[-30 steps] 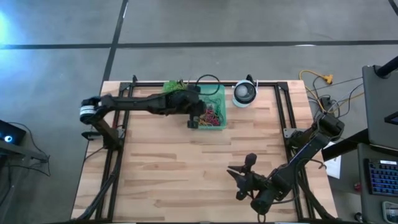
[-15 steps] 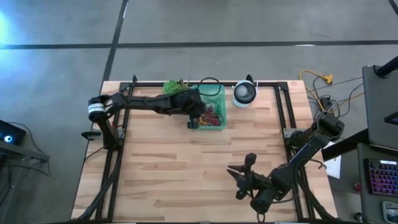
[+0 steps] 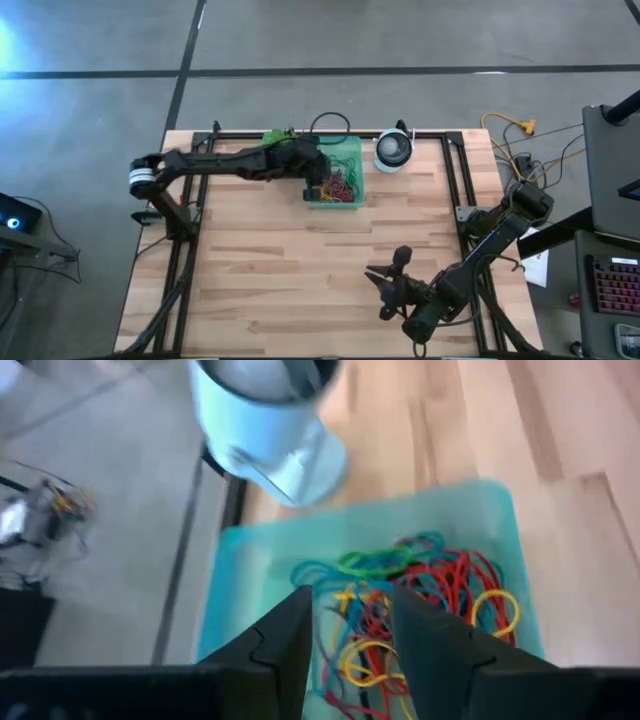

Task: Pick and place rubber bands into bin
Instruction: Return to Home Position

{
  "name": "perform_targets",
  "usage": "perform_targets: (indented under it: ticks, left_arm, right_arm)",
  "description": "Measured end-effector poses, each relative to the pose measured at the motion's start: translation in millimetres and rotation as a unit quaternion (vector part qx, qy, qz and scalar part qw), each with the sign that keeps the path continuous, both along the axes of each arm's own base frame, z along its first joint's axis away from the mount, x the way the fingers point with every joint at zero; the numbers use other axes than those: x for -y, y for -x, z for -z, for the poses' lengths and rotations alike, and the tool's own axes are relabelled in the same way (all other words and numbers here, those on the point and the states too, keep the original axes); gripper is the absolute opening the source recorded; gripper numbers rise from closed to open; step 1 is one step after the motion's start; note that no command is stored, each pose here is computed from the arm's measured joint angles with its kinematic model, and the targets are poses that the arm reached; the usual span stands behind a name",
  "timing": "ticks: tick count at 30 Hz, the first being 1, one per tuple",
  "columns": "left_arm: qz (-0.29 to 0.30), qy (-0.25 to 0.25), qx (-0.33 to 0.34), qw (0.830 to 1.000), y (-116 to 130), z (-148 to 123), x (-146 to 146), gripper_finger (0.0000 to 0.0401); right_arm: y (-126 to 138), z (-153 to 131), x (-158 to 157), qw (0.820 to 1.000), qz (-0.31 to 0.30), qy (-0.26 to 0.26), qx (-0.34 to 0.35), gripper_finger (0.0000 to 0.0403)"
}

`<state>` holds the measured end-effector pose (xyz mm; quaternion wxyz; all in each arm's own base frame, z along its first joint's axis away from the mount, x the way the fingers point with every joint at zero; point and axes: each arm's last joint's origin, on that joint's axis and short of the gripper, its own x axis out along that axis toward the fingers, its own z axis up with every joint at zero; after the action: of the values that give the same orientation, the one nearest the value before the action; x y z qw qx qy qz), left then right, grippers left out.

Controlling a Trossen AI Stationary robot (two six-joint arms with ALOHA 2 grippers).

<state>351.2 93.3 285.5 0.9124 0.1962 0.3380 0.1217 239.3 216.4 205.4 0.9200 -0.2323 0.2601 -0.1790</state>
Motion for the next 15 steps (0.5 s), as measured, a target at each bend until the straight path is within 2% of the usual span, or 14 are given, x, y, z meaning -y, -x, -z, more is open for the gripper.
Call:
perform_targets:
  ticks: [4, 8, 11, 15]
  left_arm:
    - [0.001, -0.014, 0.048, 0.999, 21, -35, 9, 0.0121]
    - [-0.005, -0.028, 0.093, 0.995, 51, -72, 23, 0.0121]
    - [-0.013, -0.012, 0.146, 0.989, 82, -100, 35, 0.0121]
    - [-0.023, 0.034, 0.240, 0.970, 128, -135, 50, 0.0121]
  right_arm:
    - [-3, -7, -3, 1.000, -0.004, -0.002, 0.006, 0.0068]
    - [-7, -19, -8, 1.000, -0.008, -0.010, 0.017, 0.0068]
    - [-10, -28, -11, 1.000, -0.015, -0.008, 0.021, 0.0068]
    - [-15, -48, -13, 0.999, -0.019, 0.016, 0.031, 0.0068]
